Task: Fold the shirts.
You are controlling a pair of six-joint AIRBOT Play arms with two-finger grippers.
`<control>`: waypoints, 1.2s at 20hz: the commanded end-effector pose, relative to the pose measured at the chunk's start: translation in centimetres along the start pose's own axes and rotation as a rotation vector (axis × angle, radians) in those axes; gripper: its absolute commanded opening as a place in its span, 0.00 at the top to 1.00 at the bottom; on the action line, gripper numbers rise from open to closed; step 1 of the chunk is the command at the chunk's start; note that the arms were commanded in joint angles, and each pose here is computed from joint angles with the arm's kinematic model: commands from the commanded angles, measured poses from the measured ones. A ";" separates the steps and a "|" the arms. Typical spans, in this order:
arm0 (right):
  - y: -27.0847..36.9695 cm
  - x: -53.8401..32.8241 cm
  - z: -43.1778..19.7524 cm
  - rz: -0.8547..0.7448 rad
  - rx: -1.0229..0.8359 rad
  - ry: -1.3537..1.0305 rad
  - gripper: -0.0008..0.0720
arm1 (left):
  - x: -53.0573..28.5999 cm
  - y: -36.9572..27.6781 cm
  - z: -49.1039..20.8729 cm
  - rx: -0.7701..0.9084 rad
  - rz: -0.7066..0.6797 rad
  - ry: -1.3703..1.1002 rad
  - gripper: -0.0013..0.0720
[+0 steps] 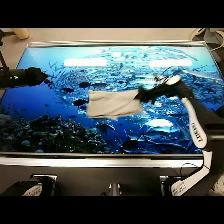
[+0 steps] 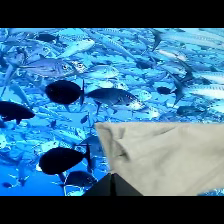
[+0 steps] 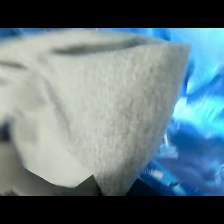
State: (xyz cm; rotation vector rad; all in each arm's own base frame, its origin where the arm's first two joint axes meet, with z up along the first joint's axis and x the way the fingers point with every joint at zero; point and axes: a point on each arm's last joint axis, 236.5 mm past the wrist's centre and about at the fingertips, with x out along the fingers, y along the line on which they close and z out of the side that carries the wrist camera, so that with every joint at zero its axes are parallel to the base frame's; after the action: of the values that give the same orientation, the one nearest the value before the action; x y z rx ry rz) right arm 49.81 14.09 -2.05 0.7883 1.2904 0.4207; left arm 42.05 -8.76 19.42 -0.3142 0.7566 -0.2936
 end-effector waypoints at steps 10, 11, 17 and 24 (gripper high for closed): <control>-27.5 -33.9 -7.3 -0.505 0.659 -0.171 0.95 | 0.0 -0.3 0.1 -0.009 -0.004 -0.006 0.94; -28.7 -34.3 -9.4 -0.554 0.701 -0.139 0.95 | 0.0 -0.3 0.1 -0.008 -0.004 -0.006 0.94; -30.6 -30.4 -17.7 -0.636 0.879 -0.038 0.95 | 0.1 -0.3 0.1 -0.007 -0.005 -0.005 0.94; -33.0 -29.0 -23.0 -0.780 0.899 0.008 0.95 | 0.1 -0.3 0.1 -0.003 -0.005 -0.005 0.94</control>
State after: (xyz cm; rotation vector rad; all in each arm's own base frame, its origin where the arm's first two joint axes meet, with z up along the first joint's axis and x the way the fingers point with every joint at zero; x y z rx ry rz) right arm 17.77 -21.40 -6.40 0.9653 1.6469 -0.7830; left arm 42.12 -9.12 19.56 -0.3232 0.7518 -0.2961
